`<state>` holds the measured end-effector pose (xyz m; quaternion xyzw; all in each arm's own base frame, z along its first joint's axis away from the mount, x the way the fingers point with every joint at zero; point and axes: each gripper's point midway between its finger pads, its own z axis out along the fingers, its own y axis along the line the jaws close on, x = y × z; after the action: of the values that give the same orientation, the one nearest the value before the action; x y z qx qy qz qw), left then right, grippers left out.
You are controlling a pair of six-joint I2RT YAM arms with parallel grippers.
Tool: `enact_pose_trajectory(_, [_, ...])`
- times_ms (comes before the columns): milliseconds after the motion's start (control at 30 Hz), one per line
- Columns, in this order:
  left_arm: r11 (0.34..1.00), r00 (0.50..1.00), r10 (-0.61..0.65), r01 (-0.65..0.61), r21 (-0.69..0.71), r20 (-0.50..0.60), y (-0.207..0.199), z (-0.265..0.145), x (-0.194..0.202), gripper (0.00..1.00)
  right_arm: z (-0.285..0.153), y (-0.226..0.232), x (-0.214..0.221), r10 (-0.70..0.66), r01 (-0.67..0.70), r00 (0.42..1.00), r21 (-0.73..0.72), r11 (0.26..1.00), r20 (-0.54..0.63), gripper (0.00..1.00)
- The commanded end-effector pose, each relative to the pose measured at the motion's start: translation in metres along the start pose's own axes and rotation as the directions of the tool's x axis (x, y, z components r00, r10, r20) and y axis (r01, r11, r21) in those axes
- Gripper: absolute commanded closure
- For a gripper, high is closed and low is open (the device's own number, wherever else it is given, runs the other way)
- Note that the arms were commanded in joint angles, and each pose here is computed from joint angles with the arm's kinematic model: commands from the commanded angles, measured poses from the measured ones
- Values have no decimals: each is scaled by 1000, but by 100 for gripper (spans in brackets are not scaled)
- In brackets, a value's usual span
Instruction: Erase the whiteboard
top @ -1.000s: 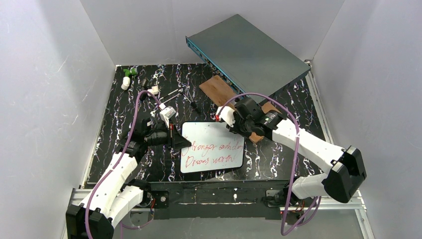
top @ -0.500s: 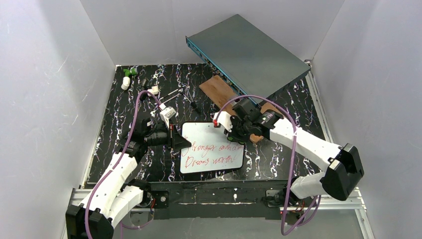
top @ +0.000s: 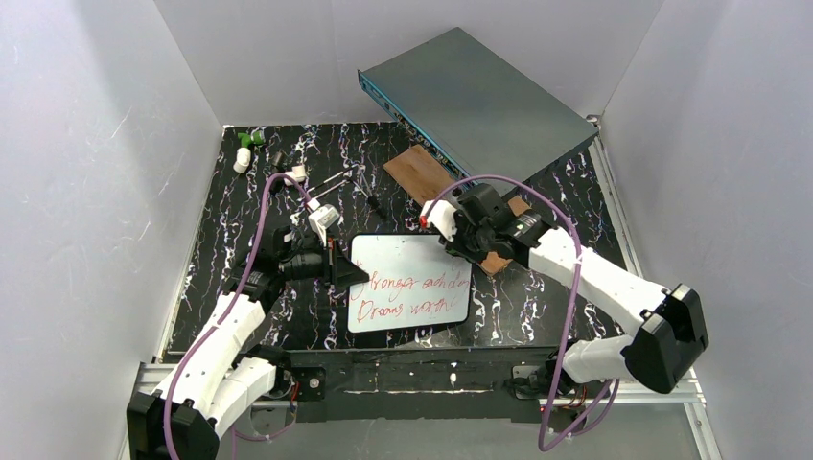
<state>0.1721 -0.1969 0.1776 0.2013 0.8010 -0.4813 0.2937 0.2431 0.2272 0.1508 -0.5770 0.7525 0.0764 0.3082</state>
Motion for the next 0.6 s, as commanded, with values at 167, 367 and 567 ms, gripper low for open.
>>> enact_pose_trajectory(167, [995,995,98,-98,21,-34,-5,-1,7,100,2,20,19,-23,27,999,-90,996,49,99])
enact_pose_trajectory(367, [995,995,96,-95,20,-35,-4,-1,7,100,-2,32,-9,-21,35,996,-171,985,87,99])
enact_pose_trajectory(567, [995,995,97,-96,16,-35,-4,-1,7,100,-6,-1,-29,-4,7,996,-34,999,88,99])
